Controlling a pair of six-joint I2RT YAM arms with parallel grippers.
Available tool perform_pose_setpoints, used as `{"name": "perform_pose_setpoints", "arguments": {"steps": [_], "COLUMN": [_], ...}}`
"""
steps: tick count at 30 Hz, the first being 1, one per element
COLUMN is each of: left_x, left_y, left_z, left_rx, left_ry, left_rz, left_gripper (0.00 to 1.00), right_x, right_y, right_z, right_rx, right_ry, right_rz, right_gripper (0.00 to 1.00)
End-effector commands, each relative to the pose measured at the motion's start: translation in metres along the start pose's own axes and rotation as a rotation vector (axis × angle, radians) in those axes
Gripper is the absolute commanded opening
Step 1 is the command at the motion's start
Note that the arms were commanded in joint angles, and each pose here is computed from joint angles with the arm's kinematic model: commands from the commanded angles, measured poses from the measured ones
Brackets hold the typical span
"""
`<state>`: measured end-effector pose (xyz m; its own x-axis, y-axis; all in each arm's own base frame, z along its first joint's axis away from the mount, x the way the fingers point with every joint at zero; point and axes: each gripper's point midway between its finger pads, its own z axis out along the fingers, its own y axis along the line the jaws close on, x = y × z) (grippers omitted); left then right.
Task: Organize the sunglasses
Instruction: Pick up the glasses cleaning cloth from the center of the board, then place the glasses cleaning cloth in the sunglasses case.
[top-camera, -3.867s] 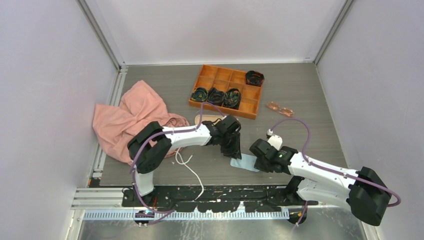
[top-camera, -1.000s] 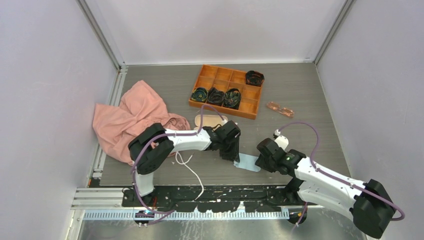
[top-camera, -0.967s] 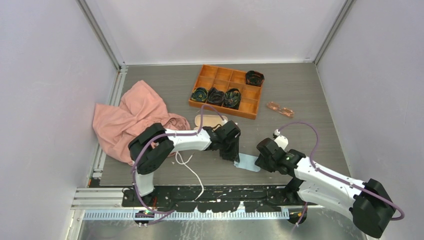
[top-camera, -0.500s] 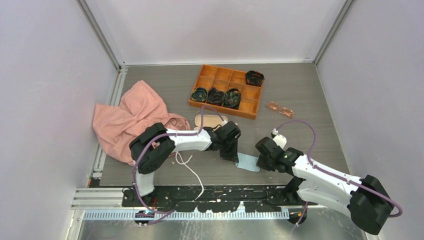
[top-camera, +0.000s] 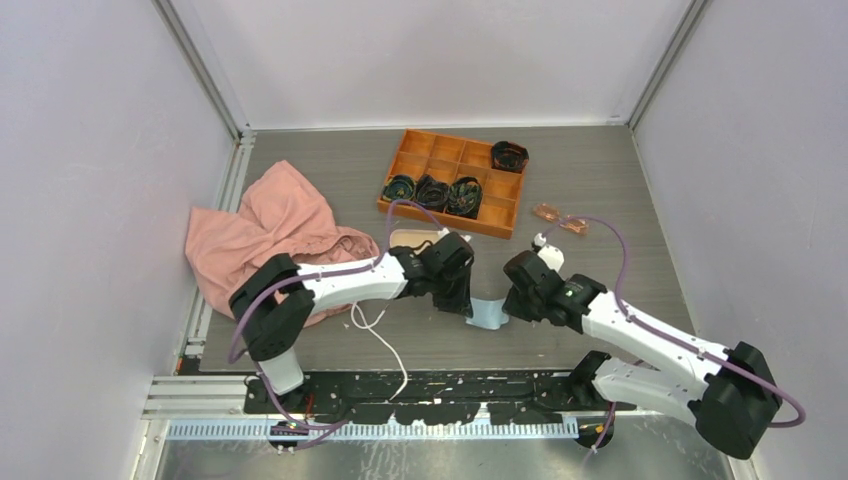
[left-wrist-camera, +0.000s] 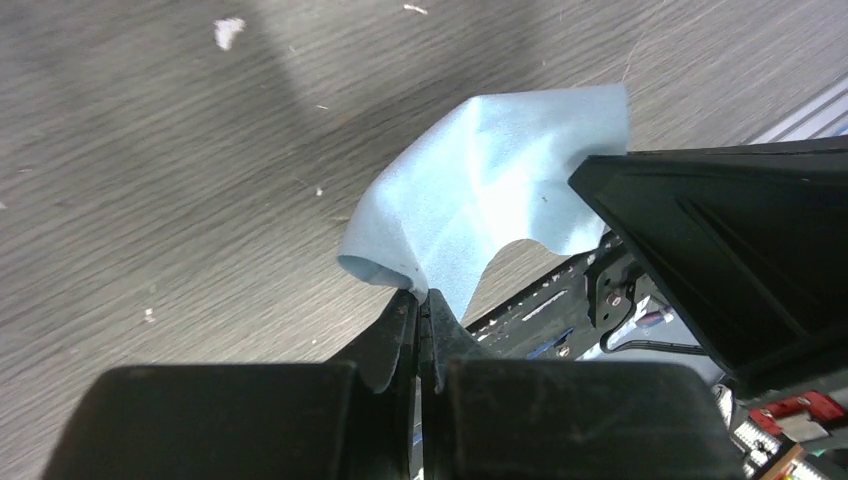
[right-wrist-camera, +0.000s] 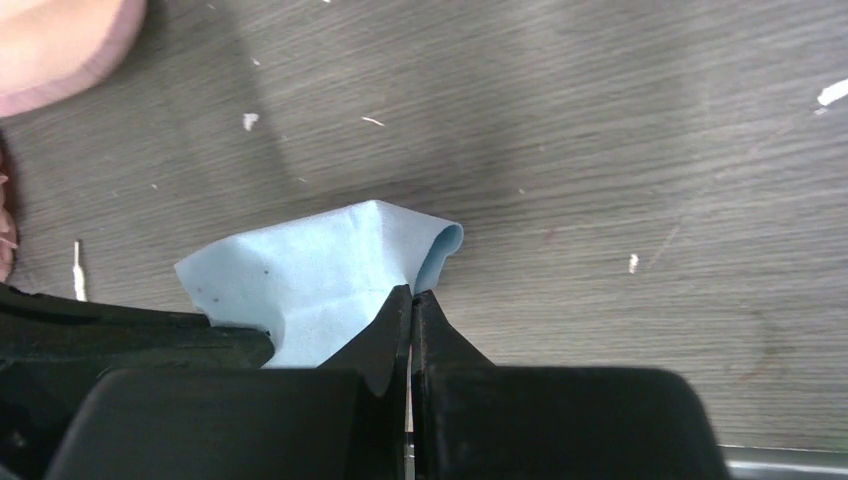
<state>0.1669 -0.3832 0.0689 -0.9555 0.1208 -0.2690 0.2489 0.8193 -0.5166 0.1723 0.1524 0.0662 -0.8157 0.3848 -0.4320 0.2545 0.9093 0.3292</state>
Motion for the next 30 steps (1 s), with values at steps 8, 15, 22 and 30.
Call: {"name": "perform_pose_setpoints", "arguments": {"steps": [8, 15, 22, 30], "left_x": [-0.066, -0.095, -0.122, -0.145], "left_y": [0.023, 0.057, 0.095, 0.13], "left_z": [-0.078, -0.107, -0.115, -0.101], "left_rx": [-0.015, -0.058, -0.073, -0.066], "left_ry": [-0.168, -0.205, -0.176, -0.136], "left_rz": [0.006, 0.011, -0.01, -0.07], "left_gripper": [0.0, 0.01, 0.01, 0.01], "right_x": [-0.047, -0.073, -0.084, -0.091], "right_y": [0.086, 0.147, 0.182, 0.19], "right_z": [0.0, 0.016, 0.049, 0.086], "right_rx": [-0.128, -0.188, -0.189, -0.18], "right_ry": [-0.053, -0.063, -0.041, 0.017], "right_rz": [-0.06, -0.1, -0.15, -0.145], "right_gripper": [0.01, 0.01, 0.01, 0.01]}}
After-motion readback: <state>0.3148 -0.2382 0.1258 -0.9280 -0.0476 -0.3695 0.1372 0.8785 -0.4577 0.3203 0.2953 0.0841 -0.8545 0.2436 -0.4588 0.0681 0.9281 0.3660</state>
